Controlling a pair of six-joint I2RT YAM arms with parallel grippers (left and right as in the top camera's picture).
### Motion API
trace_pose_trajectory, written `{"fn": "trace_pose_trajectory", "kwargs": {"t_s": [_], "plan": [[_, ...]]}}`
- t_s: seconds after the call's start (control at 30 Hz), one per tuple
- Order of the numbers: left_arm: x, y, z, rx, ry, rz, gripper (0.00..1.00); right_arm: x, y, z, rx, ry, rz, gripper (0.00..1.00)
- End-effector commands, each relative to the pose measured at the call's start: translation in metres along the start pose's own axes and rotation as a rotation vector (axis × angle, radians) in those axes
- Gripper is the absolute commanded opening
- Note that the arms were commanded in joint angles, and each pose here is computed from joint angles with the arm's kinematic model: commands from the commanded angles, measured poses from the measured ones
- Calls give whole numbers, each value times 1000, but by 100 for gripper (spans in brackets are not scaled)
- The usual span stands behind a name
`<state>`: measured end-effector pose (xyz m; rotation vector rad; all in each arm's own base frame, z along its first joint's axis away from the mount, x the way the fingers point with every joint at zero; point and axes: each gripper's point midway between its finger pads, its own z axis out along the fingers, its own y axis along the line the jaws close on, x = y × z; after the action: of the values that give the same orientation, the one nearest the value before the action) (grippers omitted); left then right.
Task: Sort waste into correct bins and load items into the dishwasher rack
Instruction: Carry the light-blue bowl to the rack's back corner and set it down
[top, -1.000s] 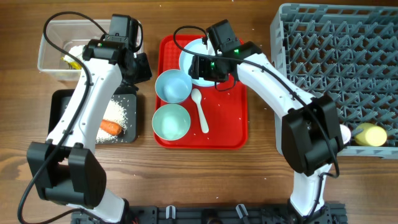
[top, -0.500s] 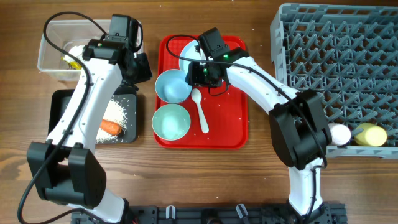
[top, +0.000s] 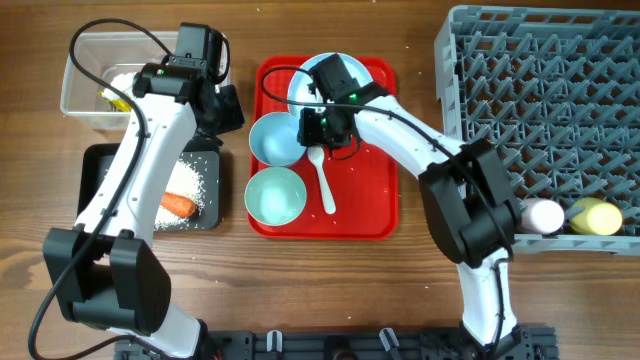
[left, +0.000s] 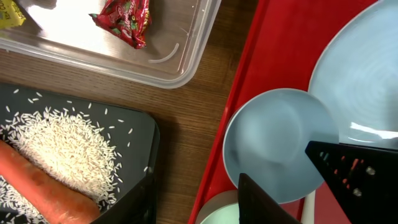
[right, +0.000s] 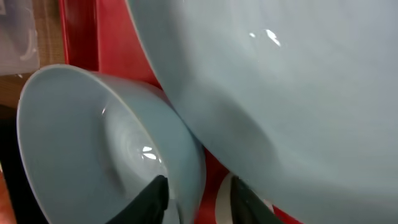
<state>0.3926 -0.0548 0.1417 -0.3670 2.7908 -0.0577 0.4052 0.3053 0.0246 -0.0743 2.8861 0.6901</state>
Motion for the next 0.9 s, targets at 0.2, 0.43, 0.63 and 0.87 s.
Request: {"fn": "trace_pose_trajectory", "kwargs": {"t_s": [0.2, 0.43, 0.63, 0.87], "plan": [[4, 0, 5, 0, 20, -14, 41, -7, -5, 2, 3, -12, 32, 4], [4, 0, 5, 0, 20, -14, 52, -55, -6, -124, -12, -243, 7, 4], [4, 0, 5, 0, 20, -14, 100, -78, -124, -269, 524, -558, 89, 4], [4, 0, 5, 0, 19, -14, 100, -61, -247, -373, 1265, -669, 265, 4]]}}
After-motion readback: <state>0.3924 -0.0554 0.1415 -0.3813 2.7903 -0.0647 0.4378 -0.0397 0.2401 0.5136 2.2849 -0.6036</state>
